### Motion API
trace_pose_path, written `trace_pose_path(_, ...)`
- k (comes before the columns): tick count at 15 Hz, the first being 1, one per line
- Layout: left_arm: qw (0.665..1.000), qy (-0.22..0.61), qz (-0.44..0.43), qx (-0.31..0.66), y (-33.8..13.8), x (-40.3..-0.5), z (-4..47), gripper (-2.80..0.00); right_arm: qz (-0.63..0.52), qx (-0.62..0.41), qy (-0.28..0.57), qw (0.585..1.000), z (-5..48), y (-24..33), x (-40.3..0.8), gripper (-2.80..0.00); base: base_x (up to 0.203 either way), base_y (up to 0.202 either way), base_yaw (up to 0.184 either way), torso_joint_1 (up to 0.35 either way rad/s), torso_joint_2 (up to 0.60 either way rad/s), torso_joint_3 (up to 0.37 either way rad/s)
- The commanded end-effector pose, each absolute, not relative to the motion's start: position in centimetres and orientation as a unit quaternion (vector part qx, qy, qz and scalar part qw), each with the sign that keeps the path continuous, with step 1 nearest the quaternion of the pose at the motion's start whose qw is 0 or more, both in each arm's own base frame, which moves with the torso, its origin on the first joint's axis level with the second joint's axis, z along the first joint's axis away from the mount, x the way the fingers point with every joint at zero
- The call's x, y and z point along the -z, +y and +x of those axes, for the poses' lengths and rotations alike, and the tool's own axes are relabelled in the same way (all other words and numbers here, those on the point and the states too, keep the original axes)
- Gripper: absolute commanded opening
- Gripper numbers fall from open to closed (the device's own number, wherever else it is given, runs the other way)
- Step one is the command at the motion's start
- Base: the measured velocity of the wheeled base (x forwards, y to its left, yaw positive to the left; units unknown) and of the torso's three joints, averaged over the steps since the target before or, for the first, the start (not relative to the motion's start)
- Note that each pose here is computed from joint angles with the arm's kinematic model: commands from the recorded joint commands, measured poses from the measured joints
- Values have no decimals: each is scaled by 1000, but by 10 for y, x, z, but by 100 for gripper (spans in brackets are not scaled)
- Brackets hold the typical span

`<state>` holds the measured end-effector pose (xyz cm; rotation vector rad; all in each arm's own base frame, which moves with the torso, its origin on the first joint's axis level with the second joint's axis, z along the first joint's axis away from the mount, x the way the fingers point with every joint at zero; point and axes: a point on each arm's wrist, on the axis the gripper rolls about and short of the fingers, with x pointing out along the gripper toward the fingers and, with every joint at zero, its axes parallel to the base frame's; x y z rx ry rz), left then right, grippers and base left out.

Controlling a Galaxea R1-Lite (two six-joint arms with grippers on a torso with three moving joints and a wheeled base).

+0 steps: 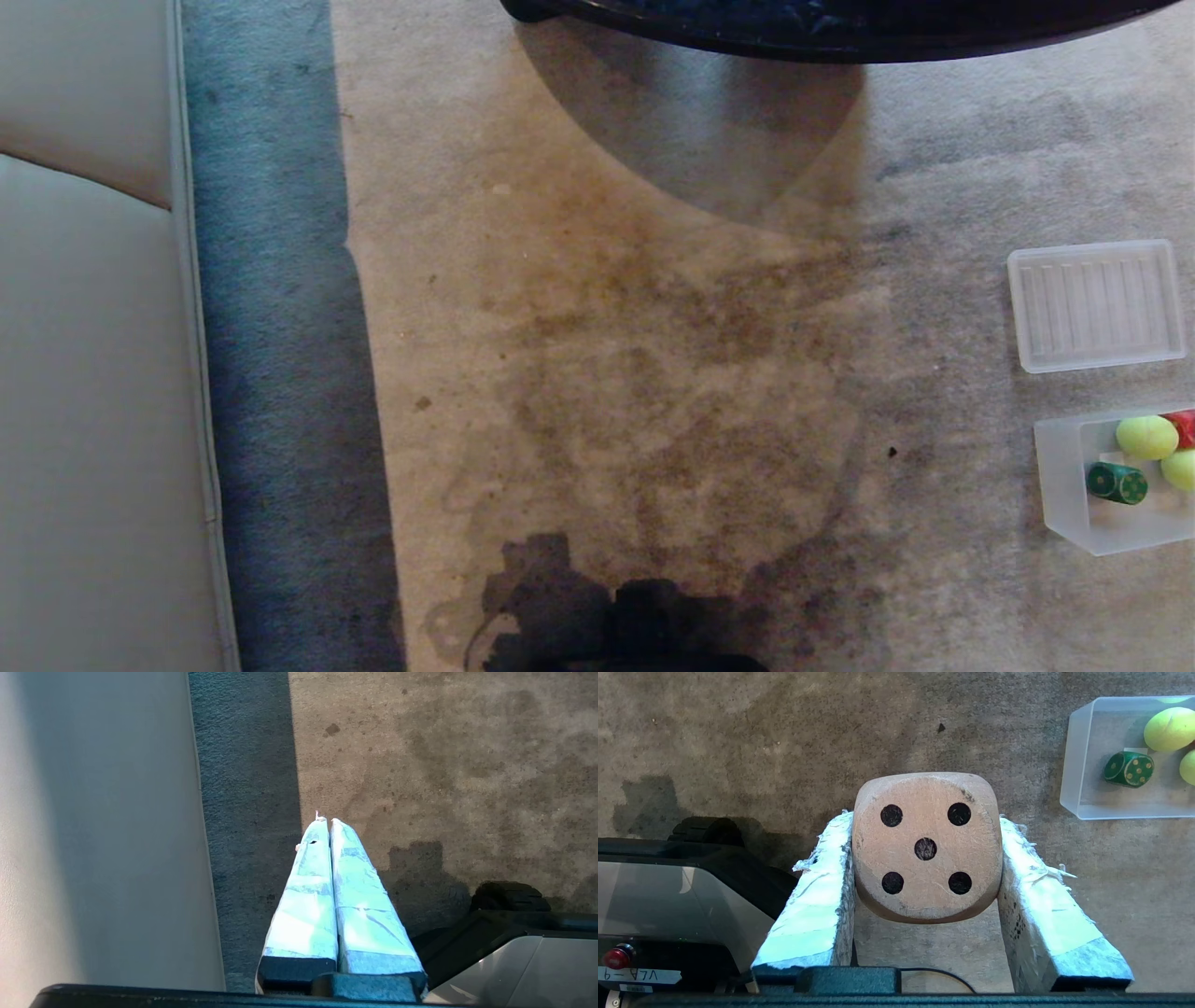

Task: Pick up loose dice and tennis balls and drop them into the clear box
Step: Put the toys in the box

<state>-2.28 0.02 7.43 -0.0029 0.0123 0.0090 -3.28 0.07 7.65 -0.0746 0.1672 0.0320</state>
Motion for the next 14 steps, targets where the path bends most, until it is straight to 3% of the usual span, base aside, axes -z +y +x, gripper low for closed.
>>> trace_pose_path(1,1000,7,-2,-5,0,-74,-23,-280,-38,-16,86,995,-33,1,-76,-280,0,0,0,0,0,0)
trace_pose_path(14,1000,7,-2,-5,0,-74,-23,-280,-38,-16,84,996,-33,1,-77,-280,0,0,-4,0,0,0)
